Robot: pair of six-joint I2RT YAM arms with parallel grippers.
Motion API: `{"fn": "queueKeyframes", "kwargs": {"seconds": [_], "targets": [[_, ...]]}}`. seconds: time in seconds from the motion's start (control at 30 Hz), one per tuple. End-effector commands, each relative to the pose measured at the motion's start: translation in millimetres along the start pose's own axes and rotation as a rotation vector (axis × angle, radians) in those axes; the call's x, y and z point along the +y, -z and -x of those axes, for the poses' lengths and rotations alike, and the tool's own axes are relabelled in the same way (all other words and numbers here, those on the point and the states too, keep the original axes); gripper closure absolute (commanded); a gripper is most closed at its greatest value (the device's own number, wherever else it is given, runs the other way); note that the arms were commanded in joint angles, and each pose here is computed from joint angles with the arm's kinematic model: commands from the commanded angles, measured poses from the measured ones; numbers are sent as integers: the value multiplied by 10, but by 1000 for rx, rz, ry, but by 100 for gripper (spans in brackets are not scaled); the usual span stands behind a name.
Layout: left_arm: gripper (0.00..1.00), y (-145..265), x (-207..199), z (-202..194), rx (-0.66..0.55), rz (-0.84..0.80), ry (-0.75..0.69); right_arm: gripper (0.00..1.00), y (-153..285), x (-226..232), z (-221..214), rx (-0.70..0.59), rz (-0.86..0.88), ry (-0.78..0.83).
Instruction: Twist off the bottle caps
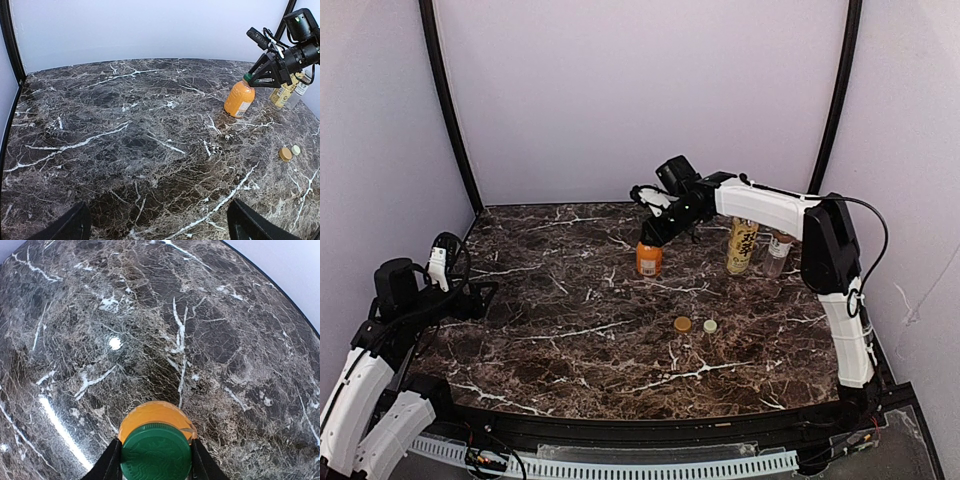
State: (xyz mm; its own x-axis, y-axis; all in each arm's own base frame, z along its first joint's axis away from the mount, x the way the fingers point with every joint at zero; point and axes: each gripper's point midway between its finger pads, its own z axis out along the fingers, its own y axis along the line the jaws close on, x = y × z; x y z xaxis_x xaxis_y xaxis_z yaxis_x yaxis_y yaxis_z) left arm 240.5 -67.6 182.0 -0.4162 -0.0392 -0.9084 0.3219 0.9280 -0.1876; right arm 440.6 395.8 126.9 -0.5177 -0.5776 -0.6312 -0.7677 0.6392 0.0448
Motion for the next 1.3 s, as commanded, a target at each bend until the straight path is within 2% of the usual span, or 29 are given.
{"fn": "queueKeyframes", "kwargs": {"seconds": [0.0, 0.1, 0.23, 0.43, 0.53, 0.57, 0.67, 0.73, 0.83, 1.0, 1.17, 1.27], "targets": [[5, -3, -1, -17, -6, -7, -19, 84, -81, 43, -71, 23, 12, -1], [6, 6, 8, -5, -4, 1, -39, 100, -2, 99, -22, 18, 41, -3], [6, 34, -76, 76, 7, -38, -109, 100, 334, 355, 222, -47, 159, -28], [10, -5, -80, 196, 114, -12, -295, 100, 1159, 1096, 785, -305, 362, -13], [2, -43, -414, 218, 162, -156, -402, 100, 1427, 1489, 938, -409, 455, -2], [2, -5, -599, 303, 149, -236, -412, 100, 1490, 1601, 978, -435, 480, 1], [1, -45, -836, 444, 159, -333, -424, 100, 1647, 1967, 1084, -498, 540, 27], [1, -43, -969, 613, 141, -366, -491, 100, 1725, 2147, 1139, -524, 571, 39], [1, -46, -1159, 616, 171, -433, -589, 100, 1809, 2336, 1192, -539, 607, 46], [1, -98, -1306, 848, 122, -467, -602, 100, 1911, 2537, 1215, -563, 626, 63], [1, -115, -1445, 721, 168, -525, -626, 100, 1937, 2683, 1227, -577, 656, 67], [2, -131, -1507, 784, 151, -537, -600, 100, 1919, 2725, 1227, -575, 667, 68]]}}
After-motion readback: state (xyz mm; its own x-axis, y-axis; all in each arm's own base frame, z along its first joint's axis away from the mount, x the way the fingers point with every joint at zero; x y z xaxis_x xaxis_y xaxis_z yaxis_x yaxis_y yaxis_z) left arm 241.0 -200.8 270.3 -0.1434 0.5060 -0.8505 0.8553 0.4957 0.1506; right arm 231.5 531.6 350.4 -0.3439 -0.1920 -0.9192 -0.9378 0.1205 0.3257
